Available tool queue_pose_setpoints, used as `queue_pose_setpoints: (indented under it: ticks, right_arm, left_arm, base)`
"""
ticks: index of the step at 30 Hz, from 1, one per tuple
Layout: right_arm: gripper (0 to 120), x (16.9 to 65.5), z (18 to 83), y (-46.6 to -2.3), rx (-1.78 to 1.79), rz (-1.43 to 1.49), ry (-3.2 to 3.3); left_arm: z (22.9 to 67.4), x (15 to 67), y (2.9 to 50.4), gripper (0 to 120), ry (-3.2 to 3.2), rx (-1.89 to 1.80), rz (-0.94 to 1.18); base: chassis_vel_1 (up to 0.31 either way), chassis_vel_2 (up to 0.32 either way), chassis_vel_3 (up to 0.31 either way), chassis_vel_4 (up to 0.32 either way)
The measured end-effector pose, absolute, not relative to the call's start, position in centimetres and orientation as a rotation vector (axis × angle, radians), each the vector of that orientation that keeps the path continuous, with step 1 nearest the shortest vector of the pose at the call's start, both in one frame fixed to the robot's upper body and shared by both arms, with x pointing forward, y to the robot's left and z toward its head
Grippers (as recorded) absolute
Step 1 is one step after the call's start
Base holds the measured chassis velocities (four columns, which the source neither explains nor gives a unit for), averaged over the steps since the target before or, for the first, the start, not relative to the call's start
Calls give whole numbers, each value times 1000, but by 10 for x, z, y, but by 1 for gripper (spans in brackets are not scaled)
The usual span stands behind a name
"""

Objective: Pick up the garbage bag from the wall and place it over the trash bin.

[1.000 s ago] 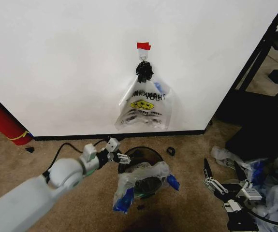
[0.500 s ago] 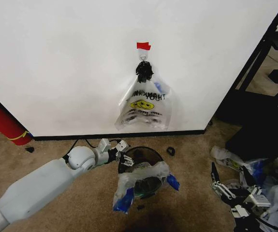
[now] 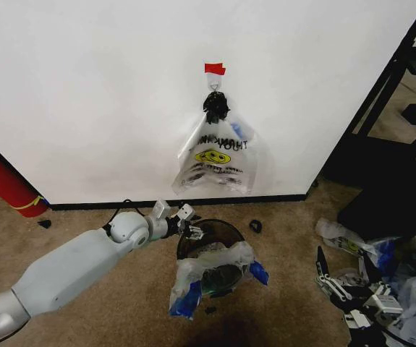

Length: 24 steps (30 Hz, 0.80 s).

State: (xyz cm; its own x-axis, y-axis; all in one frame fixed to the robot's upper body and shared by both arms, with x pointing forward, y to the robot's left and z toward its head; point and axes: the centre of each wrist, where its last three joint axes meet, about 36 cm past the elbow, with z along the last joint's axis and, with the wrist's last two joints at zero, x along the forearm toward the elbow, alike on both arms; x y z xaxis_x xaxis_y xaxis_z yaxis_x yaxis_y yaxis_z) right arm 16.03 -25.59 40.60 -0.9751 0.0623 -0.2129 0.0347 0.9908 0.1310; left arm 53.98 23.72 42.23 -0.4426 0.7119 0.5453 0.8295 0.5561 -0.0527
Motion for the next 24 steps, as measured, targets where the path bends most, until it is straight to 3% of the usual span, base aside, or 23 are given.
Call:
queue_pose_setpoints:
  ticks: [10,13,18,24]
  right_arm:
    - [100,161,409,-253,64,194,2915]
    - [100,161,408,-252,63,196,2917]
    - [100,161,408,-251,58,198,2929]
    - [100,165,410,-254,47,201,2953]
  left_arm:
    - [418,542,239,10,-2266,-1234,-327]
    - [418,540,238,4,-2259,-1231,-331]
    - [419,536,239,3,-2256,-1190,-295]
    - [432,512,233,3,-2333,-1018,-60]
  base:
    - [0,0,0,0]
    - [0,0,0,0]
    - [0,0,0,0]
    - [0,0,0,0]
